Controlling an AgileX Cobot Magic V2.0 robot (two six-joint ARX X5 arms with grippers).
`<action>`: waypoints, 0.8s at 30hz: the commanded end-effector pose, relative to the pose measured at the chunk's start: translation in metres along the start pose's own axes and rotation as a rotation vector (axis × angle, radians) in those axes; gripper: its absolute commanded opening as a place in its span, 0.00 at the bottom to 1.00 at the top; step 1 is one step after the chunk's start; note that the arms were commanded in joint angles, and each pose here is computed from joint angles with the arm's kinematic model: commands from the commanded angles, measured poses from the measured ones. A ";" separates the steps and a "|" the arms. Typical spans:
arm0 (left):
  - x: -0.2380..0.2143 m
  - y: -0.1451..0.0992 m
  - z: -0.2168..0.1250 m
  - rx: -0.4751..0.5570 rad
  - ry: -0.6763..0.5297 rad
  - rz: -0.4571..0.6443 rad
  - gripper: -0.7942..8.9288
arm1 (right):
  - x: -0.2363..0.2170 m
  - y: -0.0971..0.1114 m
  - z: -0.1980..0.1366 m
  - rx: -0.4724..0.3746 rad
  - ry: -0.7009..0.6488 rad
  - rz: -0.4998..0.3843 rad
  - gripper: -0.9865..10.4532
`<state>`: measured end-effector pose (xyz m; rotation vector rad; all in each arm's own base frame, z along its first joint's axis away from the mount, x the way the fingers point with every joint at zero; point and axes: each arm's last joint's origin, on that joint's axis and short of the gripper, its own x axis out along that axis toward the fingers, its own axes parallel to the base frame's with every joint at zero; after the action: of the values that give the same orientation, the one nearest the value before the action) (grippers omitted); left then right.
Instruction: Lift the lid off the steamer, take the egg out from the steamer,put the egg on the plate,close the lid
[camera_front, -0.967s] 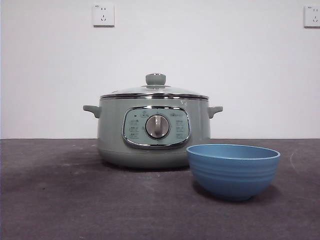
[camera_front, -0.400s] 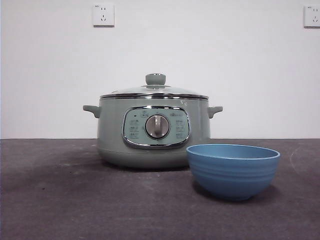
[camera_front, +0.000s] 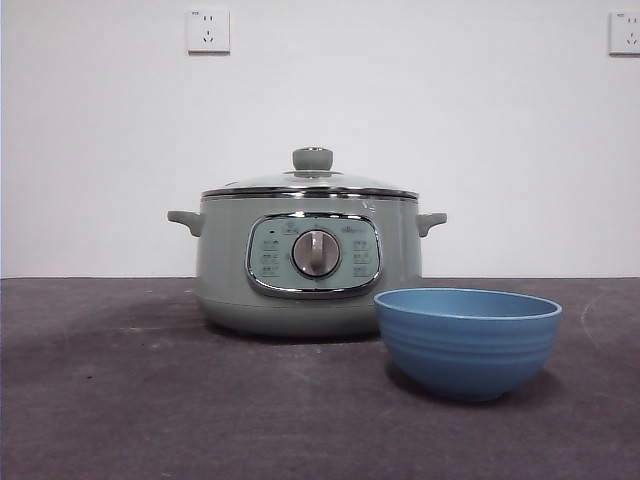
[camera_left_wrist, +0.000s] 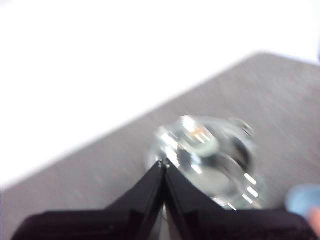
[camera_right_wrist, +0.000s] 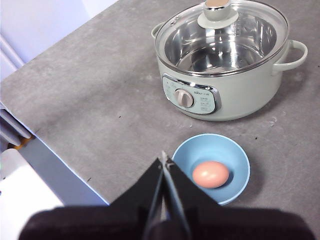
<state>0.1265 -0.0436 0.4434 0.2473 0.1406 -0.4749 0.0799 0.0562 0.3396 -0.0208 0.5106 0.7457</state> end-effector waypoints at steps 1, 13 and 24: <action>-0.010 0.004 -0.015 0.058 -0.107 0.056 0.08 | 0.001 0.000 0.000 -0.007 -0.002 0.000 0.07; -0.012 -0.011 -0.163 0.058 -0.152 0.374 0.08 | 0.001 0.000 0.000 -0.007 -0.002 0.000 0.07; 0.003 -0.028 -0.259 -0.038 -0.049 0.391 0.08 | 0.001 0.000 0.000 -0.007 -0.002 0.000 0.07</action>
<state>0.0952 0.0000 0.1949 0.2360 0.0470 -0.0927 0.0800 0.0562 0.3396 -0.0212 0.5105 0.7458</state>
